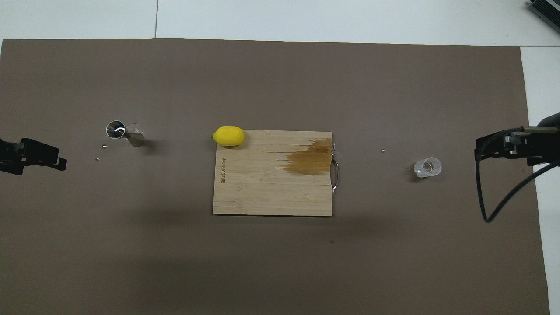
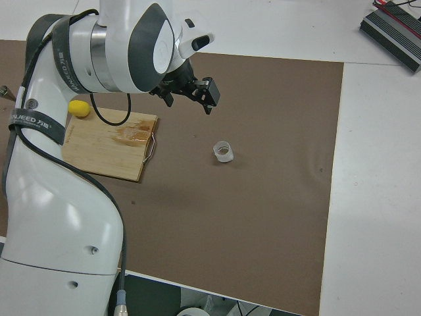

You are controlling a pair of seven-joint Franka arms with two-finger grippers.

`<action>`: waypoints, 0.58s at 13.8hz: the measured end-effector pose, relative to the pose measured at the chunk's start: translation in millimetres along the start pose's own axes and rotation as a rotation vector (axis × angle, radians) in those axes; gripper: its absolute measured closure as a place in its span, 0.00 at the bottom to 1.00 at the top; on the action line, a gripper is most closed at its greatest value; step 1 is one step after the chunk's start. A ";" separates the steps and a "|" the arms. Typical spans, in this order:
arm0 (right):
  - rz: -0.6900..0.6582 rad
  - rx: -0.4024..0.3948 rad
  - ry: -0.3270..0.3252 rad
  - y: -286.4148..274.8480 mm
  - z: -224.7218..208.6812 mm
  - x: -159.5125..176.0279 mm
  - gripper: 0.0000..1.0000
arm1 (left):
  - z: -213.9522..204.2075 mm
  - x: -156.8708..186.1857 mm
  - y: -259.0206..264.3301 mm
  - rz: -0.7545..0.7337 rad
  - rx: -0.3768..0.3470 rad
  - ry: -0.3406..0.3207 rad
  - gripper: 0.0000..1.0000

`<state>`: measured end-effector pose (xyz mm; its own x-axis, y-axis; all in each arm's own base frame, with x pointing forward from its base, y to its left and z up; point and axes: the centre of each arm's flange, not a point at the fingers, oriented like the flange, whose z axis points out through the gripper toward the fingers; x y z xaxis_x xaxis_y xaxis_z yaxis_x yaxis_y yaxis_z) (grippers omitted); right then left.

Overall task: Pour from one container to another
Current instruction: 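Open the left gripper and reach toward the silver metal cup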

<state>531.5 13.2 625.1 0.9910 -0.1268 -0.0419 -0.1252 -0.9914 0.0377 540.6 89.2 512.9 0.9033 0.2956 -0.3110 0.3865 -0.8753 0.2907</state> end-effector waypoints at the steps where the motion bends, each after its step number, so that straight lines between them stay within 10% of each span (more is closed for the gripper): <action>1: 0.000 0.000 0.000 0.0 0.0 0.0 0.00 | 5.1 7.7 -6.5 -0.117 -0.052 -0.009 0.00; 8: 0.000 0.000 0.000 0.0 0.0 0.0 0.00 | 52.9 37.3 -60.0 -0.908 -0.480 -0.146 0.00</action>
<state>531.5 13.1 625.1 0.9910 -0.1268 -0.0419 -0.1252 -0.9914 0.0377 541.2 132.5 436.0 0.2154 0.6907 -0.6903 0.9730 -0.0915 0.2121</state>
